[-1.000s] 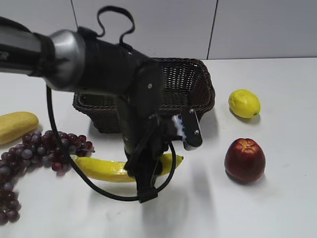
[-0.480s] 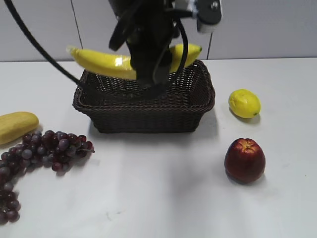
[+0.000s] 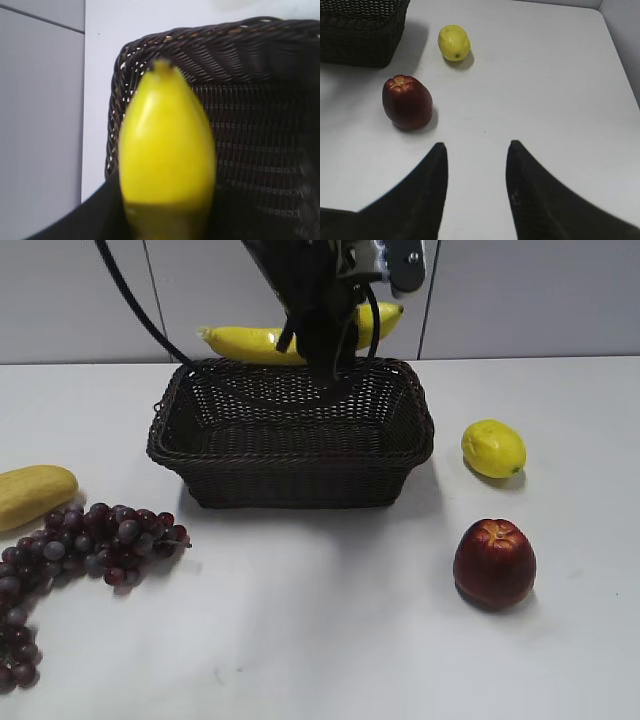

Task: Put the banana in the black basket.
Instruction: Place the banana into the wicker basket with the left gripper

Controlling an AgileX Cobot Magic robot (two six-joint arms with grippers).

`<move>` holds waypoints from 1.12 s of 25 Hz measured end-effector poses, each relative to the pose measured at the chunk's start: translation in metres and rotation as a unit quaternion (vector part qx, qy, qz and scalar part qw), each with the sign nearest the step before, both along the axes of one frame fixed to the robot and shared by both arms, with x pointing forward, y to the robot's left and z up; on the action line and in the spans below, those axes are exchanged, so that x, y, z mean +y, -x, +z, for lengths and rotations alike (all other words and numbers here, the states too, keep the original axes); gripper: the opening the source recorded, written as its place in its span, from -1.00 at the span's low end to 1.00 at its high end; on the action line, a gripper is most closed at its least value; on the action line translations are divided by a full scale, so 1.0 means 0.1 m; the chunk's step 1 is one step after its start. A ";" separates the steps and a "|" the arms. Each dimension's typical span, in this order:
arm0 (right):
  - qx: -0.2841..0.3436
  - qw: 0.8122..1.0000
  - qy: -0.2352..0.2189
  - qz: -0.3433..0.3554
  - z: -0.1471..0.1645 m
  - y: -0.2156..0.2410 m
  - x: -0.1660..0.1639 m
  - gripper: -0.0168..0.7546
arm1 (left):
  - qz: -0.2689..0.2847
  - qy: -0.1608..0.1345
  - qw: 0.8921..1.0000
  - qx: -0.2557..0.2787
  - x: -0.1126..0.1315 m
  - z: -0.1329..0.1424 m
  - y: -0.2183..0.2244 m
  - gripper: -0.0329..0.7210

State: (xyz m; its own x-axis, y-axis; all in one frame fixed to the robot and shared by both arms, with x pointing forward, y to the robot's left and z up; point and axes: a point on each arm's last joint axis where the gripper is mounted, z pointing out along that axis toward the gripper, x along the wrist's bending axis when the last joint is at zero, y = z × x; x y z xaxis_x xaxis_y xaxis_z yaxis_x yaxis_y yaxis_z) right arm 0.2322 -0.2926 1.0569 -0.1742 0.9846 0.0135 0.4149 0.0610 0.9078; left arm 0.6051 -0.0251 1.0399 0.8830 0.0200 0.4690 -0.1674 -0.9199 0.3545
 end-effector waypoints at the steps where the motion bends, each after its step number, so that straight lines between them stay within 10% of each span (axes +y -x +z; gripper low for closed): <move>1: 0.000 1.000 0.000 0.000 0.00 0.00 0.00 -0.18 | 0.001 0.000 1.000 0.000 -0.03 -0.09 -0.04 0.04; 10: 0.000 1.000 0.000 0.000 0.00 0.00 0.00 -0.18 | 0.009 0.021 0.999 0.040 -0.15 -0.47 -0.10 0.04; 18: 0.000 1.000 0.000 0.000 0.00 0.00 0.00 -0.18 | 0.030 0.021 0.996 0.087 -0.11 -0.51 -0.06 0.80; 28: 0.000 1.000 0.000 0.000 0.00 0.00 0.00 -0.18 | 0.172 0.047 0.982 0.070 0.26 0.05 -0.13 0.62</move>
